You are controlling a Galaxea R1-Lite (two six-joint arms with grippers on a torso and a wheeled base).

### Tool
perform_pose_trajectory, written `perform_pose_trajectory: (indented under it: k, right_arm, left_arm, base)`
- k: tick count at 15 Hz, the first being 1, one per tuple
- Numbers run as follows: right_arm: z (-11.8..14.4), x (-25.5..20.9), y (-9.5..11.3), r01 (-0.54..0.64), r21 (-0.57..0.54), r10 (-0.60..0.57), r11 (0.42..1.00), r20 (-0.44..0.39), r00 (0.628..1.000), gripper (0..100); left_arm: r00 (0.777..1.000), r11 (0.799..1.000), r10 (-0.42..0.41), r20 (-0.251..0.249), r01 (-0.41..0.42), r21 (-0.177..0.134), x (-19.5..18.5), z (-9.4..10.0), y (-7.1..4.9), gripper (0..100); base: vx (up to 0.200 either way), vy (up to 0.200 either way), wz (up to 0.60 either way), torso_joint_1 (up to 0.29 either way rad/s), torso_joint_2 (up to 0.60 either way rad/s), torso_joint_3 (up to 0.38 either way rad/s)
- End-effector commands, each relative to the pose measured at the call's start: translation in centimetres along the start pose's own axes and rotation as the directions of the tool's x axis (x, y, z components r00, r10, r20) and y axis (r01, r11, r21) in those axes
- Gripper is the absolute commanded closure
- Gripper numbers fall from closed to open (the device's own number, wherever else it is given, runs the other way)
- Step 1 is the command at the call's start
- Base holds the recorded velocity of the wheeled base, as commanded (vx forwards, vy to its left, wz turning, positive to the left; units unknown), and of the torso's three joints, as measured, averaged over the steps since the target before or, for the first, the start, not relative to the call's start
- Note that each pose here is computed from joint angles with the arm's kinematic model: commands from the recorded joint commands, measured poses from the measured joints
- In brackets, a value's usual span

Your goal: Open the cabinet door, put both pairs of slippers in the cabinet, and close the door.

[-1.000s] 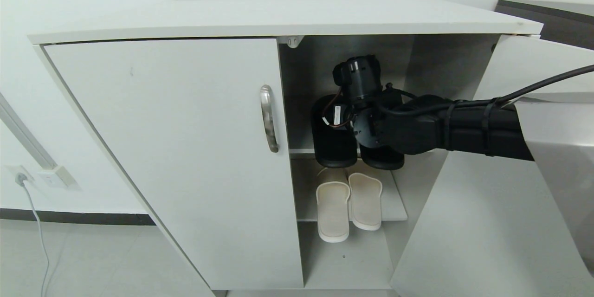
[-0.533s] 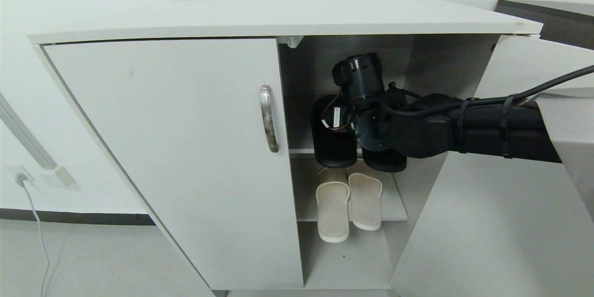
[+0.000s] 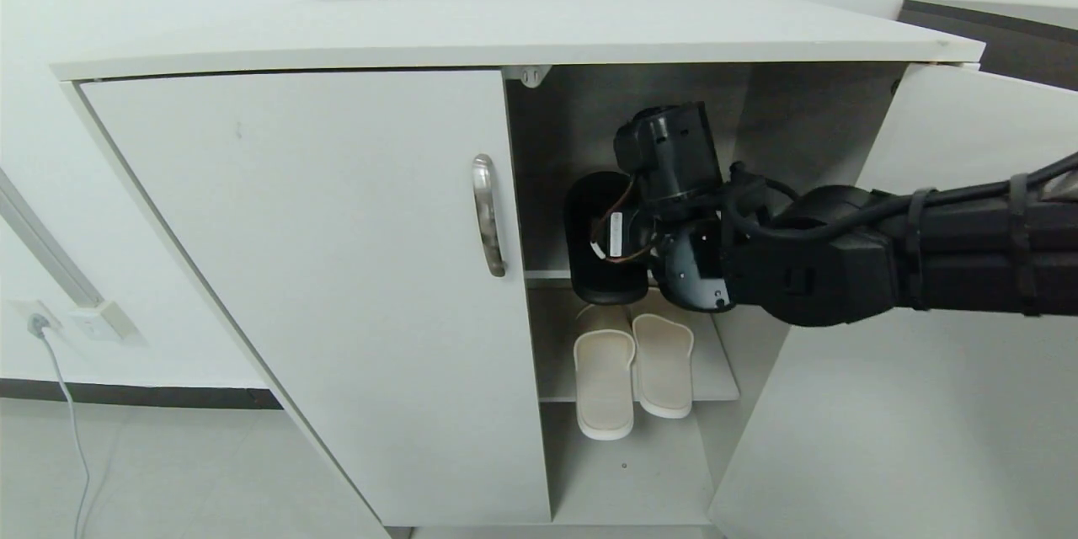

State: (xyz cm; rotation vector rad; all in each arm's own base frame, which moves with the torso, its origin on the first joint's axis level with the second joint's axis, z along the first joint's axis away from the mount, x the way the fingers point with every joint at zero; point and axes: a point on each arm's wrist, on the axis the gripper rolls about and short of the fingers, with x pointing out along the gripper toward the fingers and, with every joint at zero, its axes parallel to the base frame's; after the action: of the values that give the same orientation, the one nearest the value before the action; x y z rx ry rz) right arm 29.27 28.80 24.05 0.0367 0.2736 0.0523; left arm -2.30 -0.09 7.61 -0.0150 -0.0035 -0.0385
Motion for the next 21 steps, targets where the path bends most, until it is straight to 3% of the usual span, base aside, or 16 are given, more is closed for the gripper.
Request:
perform_pose_trajectory:
  k: [1,6,10,11,21]
  right_arm:
    - [-0.5,-4.5,-1.5,-0.07,0.002,0.07,0.998,0.021,0.997,0]
    - [-4.2,-8.8,-4.5,-0.301,0.002,0.301,0.953,0.028,0.953,0]
    - [-6.6,-8.8,-5.2,-0.371,-0.029,0.372,0.928,0.051,0.927,0]
    - [-6.8,-8.8,-5.2,-0.375,-0.043,0.377,0.926,0.047,0.925,100]
    - [-8.2,-9.2,-4.3,-0.404,-0.072,0.406,0.912,0.005,0.914,100]
  left_arm:
    - [1.0,1.0,-0.001,-0.001,0.001,0.0,0.0,0.0,0.0,100]
    - [1.0,1.0,-0.001,-0.001,0.001,0.0,0.0,0.0,0.0,100]
    - [1.0,1.0,-0.003,-0.001,0.003,0.001,0.0,0.0,0.0,100]
    - [1.0,1.0,-0.003,-0.001,0.003,0.001,0.0,0.0,0.0,100]
    - [1.0,1.0,-0.001,-0.002,0.001,0.001,0.0,0.0,0.0,100]
  base:
    - [0.0,0.0,0.0,0.0,0.0,0.0]
    - [0.0,0.0,0.0,0.0,0.0,0.0]
    - [0.0,0.0,0.0,0.0,0.0,0.0]
    - [0.0,0.0,0.0,0.0,0.0,0.0]
    - [0.0,0.0,0.0,0.0,0.0,0.0]
